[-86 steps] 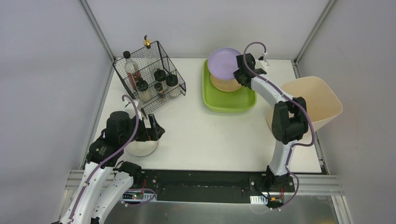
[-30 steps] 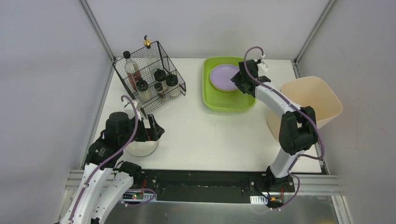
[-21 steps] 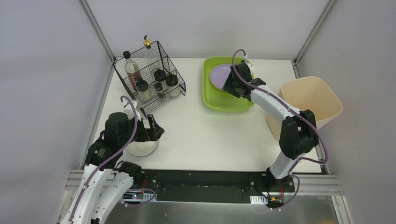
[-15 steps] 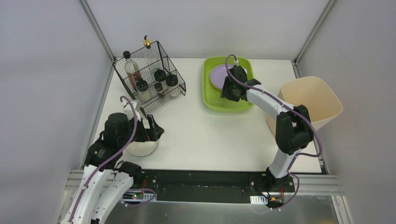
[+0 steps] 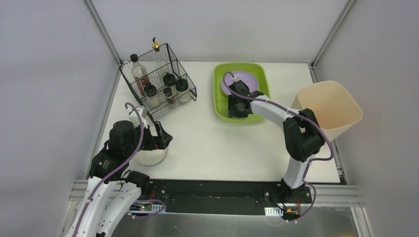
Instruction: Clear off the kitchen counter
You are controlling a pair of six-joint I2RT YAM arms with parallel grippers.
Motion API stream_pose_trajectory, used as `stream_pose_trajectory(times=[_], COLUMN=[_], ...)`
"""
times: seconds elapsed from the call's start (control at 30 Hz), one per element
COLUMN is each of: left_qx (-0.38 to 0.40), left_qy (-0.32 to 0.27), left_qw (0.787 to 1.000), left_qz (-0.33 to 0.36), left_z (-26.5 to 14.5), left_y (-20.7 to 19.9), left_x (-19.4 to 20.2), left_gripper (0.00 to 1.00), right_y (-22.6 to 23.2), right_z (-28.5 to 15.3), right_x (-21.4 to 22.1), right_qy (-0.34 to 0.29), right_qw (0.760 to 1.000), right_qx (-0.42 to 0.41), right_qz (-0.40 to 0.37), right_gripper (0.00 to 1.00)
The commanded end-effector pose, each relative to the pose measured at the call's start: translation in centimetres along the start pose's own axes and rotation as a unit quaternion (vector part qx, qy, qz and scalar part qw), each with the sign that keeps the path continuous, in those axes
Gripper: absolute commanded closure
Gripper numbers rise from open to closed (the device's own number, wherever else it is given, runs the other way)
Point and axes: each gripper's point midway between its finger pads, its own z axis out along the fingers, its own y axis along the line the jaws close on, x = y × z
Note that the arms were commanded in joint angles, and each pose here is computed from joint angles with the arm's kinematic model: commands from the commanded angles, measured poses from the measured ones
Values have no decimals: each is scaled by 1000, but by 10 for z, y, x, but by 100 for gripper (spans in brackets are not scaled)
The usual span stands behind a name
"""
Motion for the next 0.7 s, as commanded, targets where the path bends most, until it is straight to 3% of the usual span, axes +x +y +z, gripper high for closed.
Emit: stream_pose_trajectory(times=[0.0, 0.3, 0.67], left_qx=[-6, -49, -118], left_qy=[-23, -89, -217], left_qw=[1000, 995, 968], left_qz=[6, -1, -32], left_z=[-2, -22, -67], left_y=[2, 18, 48], left_x=[-7, -21, -42], left_gripper=[0, 0, 0], right_y=[14, 59, 96], right_z=[-15, -36, -121], right_x=[29, 59, 30], right_qy=[18, -1, -123], right_qw=[999, 995, 985], right_qx=[-9, -52, -64], right_qz=[-48, -80, -101], right_gripper=[53, 53, 50])
